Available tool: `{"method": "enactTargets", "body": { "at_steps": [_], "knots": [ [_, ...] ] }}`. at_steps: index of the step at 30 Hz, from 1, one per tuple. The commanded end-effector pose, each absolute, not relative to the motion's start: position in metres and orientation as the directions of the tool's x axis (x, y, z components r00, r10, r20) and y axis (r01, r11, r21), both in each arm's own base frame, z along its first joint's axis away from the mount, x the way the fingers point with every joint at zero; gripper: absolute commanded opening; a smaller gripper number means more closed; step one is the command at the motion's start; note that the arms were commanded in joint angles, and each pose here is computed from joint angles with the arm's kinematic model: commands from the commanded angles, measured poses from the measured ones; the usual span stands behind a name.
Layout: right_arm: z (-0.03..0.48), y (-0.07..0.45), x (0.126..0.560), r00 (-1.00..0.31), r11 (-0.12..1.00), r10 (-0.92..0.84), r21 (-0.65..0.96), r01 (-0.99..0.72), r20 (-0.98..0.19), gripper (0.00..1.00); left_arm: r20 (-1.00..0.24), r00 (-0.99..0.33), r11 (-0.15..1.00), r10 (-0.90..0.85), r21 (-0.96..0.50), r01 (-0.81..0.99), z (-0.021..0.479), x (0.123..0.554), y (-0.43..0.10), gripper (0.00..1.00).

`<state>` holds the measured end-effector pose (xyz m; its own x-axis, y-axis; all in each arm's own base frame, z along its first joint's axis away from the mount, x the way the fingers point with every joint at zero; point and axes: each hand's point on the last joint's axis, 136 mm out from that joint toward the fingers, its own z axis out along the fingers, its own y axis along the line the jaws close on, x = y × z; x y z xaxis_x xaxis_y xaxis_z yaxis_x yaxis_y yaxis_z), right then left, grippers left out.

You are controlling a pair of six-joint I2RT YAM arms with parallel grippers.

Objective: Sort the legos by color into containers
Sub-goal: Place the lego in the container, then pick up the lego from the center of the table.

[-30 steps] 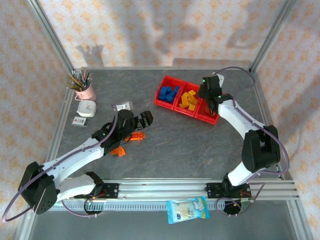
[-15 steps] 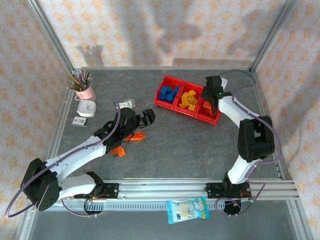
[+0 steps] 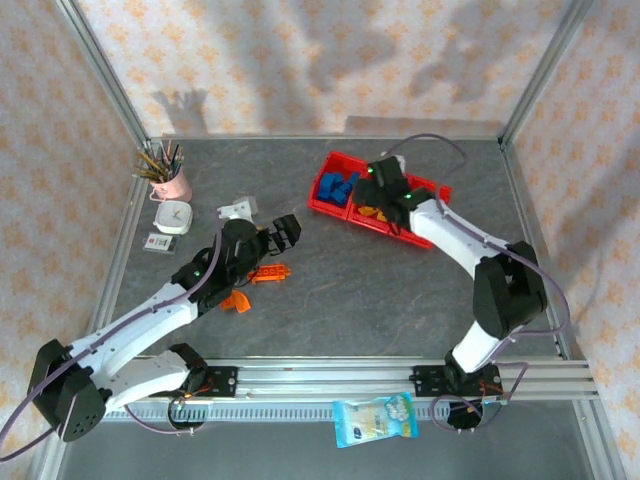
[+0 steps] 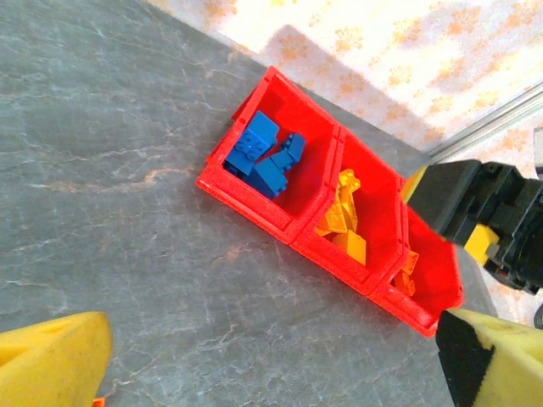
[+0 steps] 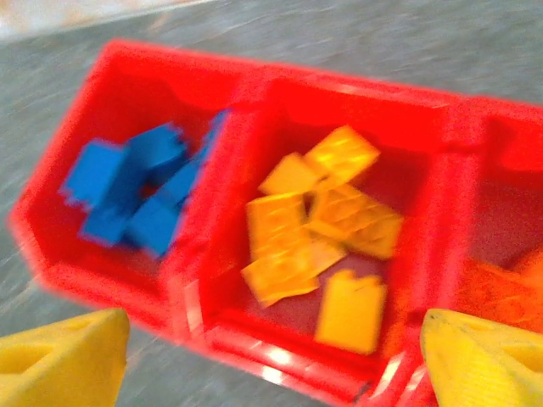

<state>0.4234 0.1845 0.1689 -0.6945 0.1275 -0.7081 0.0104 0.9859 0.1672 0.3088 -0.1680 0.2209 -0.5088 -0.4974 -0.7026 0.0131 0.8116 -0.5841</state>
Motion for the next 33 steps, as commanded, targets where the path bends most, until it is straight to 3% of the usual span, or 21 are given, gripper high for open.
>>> {"method": "enactTargets", "body": {
  "at_steps": [1, 9, 18, 33],
  "knots": [
    [0.160, 0.223, 0.394, -0.730, 0.979, -0.004, 0.147, -0.143, -0.683, 0.88, -0.698, -0.502, 0.828, -0.510, -0.556, -0.069, 0.208, 0.297, -0.147, 0.99],
    [0.126, 0.306, 0.348, -0.729, 0.927, -0.273, 0.031, -0.374, -0.628, 0.89, -0.702, -0.459, 0.826, -0.545, -0.543, -0.151, 0.208, 0.275, -0.114, 0.99],
    [0.088, 0.375, 0.302, -0.649, 0.793, -0.517, -0.026, -0.609, -0.558, 0.90, -0.699, -0.395, 0.801, -0.596, -0.549, -0.237, 0.211, 0.254, -0.082, 0.99],
    [0.060, 0.433, 0.267, -0.489, 0.564, -0.700, 0.018, -0.826, -0.521, 0.94, -0.699, -0.347, 0.780, -0.625, -0.555, -0.287, 0.209, 0.242, -0.062, 0.99]
  ]
}}
